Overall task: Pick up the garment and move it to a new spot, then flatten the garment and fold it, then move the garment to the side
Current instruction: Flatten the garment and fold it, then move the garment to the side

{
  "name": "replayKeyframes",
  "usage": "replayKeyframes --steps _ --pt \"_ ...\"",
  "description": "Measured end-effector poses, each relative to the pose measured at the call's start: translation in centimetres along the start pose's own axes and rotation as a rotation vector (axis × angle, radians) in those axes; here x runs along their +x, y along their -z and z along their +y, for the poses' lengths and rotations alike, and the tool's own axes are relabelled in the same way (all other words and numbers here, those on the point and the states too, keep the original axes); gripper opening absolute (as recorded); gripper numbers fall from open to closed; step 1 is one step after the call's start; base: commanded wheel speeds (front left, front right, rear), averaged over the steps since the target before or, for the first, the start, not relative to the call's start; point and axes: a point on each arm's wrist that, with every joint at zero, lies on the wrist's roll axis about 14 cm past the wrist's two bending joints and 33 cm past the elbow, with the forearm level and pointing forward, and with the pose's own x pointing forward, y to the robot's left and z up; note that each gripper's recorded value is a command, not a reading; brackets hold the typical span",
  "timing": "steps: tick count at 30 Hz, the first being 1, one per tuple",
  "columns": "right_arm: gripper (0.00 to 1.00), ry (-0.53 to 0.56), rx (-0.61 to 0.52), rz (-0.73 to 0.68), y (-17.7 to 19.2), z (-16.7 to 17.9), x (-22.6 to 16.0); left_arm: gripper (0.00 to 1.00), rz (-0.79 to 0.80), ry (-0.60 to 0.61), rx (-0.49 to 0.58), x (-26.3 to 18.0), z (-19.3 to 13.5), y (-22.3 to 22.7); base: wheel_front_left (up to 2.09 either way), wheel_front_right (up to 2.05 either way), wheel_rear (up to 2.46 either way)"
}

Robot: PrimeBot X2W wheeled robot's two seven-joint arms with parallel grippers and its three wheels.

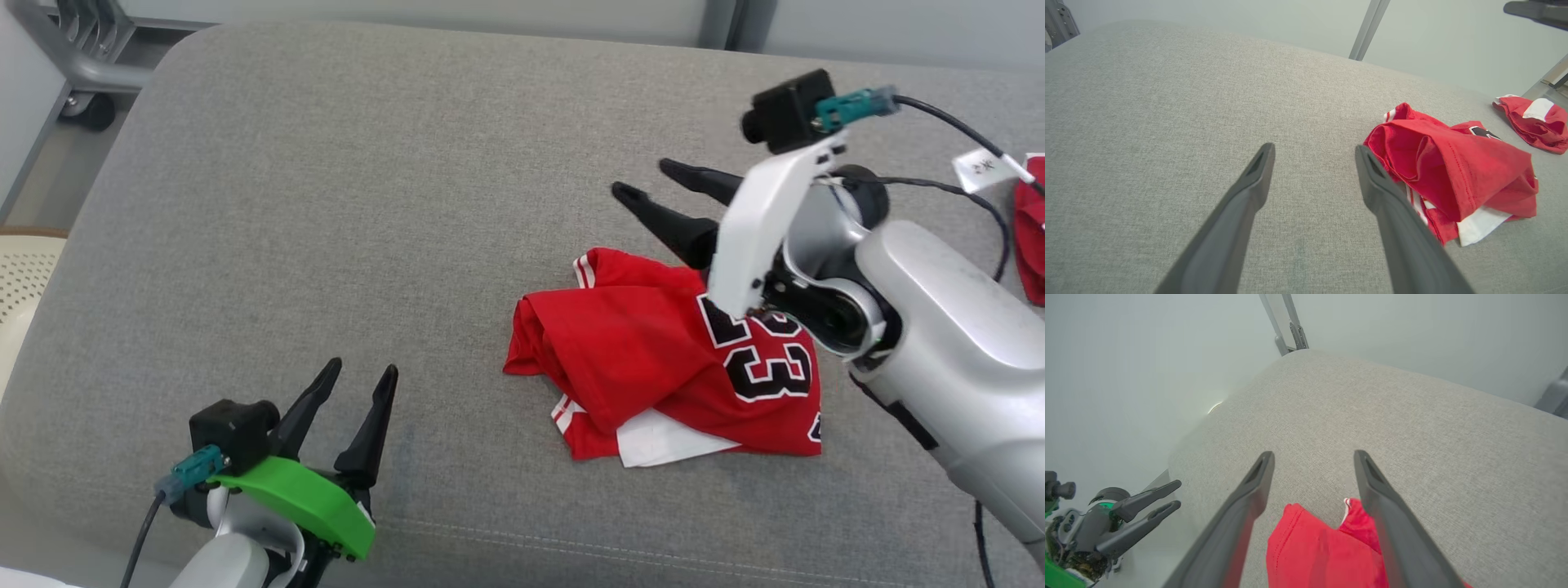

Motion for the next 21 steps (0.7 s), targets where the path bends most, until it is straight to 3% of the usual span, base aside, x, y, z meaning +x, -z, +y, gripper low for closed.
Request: replayKeyframes --steps 9,21 --pt "1.00 0.254 0.064 0.024 4.7 -6.7 -6.6 1.00 -0.011 -0.010 0.010 -1.0 -0.1 0.1 0.00 0.00 0.00" --pt "1.00 0.411 0.245 0.063 11.4 -8.4 -12.5 1.00 -0.027 0.025 0.006 -2.1 -1.7 0.0 0.00 0.00 0.00"
